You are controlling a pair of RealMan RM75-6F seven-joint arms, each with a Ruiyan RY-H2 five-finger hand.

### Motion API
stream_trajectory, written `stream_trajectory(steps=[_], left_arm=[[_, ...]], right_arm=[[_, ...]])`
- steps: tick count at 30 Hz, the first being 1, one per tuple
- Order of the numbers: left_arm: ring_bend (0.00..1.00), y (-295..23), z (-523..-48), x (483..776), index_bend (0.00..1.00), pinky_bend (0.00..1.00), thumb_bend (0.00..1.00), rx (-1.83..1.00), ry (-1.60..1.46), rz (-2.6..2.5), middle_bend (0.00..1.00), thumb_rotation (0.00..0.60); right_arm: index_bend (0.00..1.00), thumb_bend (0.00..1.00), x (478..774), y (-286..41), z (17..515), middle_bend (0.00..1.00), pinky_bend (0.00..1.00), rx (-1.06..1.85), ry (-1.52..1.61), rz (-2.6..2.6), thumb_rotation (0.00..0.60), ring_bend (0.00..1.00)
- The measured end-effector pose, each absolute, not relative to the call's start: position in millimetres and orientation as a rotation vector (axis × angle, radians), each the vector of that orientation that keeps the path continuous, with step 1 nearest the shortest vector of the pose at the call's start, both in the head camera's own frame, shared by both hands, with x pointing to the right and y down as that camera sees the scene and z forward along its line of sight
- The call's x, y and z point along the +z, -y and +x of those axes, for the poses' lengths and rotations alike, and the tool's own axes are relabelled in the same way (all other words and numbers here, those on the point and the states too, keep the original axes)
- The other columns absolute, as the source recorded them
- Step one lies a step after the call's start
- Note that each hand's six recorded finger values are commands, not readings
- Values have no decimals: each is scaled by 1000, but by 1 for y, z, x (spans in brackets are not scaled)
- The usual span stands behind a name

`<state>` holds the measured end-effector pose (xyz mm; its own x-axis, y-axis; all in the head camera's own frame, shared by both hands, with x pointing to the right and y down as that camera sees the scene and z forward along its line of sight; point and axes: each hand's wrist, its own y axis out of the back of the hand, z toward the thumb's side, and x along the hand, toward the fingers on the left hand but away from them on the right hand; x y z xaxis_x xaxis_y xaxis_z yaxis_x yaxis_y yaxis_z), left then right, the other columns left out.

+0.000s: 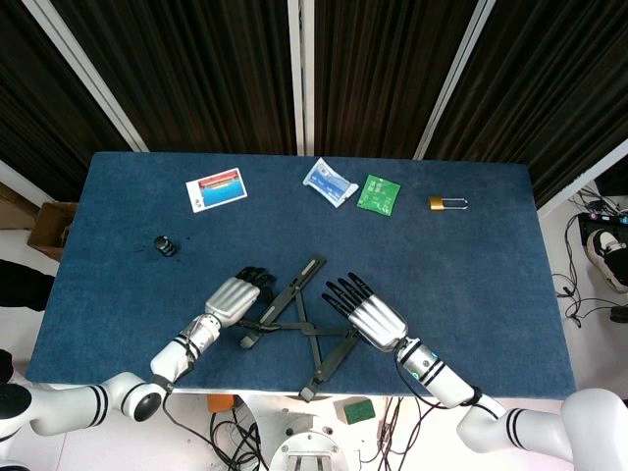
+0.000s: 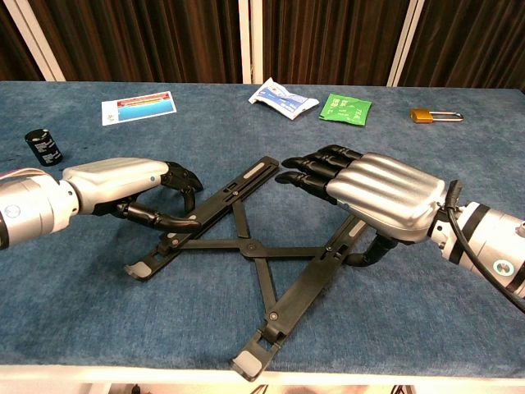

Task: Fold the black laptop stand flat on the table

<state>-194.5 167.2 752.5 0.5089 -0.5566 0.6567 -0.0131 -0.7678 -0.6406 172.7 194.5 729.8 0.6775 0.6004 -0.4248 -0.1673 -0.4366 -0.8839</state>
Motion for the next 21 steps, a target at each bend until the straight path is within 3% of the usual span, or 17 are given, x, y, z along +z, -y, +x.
stream_trajectory(steps=[21], left_arm=[[40,-182,-159,745,417,74,0,-1147,-467,-2380,118,126]], right_arm=[[0,90,740,-182,142,0,0,847,445,-1816,600,0]])
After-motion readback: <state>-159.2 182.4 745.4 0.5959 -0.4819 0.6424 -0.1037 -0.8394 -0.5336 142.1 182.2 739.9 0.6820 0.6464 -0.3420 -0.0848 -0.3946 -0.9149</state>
